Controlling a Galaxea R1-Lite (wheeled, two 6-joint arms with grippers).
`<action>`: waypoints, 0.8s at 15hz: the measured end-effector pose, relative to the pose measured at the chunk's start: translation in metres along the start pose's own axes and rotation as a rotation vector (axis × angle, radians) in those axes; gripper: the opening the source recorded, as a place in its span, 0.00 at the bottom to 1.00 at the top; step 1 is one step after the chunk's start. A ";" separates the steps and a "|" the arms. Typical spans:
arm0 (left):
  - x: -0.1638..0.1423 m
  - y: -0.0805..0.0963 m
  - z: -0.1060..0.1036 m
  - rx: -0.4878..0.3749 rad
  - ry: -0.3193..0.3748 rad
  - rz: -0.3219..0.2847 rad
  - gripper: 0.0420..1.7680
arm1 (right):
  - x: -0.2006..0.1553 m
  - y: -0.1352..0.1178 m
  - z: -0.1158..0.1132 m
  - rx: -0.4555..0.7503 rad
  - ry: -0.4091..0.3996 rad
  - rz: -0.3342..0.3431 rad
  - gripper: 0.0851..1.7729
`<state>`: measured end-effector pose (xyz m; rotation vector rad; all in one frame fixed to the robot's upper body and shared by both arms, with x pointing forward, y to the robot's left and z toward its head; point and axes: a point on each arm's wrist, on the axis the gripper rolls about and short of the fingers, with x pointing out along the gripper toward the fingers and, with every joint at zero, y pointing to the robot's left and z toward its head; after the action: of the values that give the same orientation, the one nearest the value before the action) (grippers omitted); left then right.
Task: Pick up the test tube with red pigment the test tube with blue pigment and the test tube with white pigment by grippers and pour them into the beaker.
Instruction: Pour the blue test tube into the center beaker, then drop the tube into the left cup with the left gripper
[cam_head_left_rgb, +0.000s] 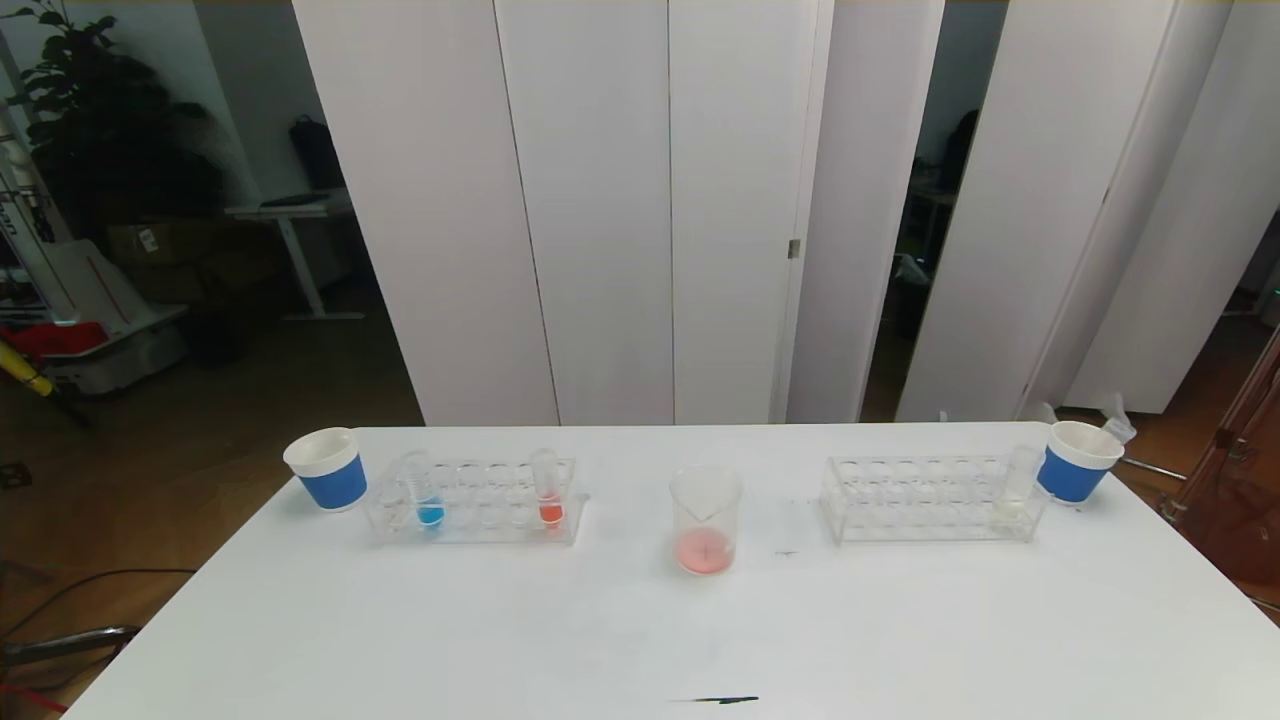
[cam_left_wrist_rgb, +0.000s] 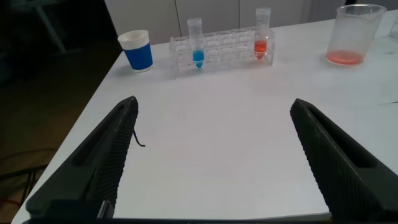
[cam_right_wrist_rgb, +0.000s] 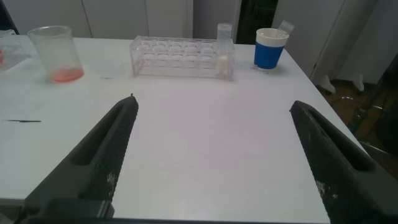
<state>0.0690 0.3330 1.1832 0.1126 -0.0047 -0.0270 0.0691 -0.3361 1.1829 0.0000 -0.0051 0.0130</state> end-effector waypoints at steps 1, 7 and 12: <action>0.000 0.000 0.001 -0.002 -0.005 0.003 0.99 | 0.000 0.000 0.000 0.000 0.000 0.000 0.99; -0.009 0.005 0.026 0.003 -0.059 0.124 0.99 | 0.000 0.000 0.000 0.000 0.000 0.000 0.99; -0.016 0.009 0.055 -0.008 -0.043 0.138 0.99 | 0.000 0.000 0.000 0.000 0.000 0.000 0.99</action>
<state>0.0531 0.3361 1.2392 0.1037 -0.0548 0.1089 0.0691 -0.3361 1.1830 0.0000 -0.0055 0.0130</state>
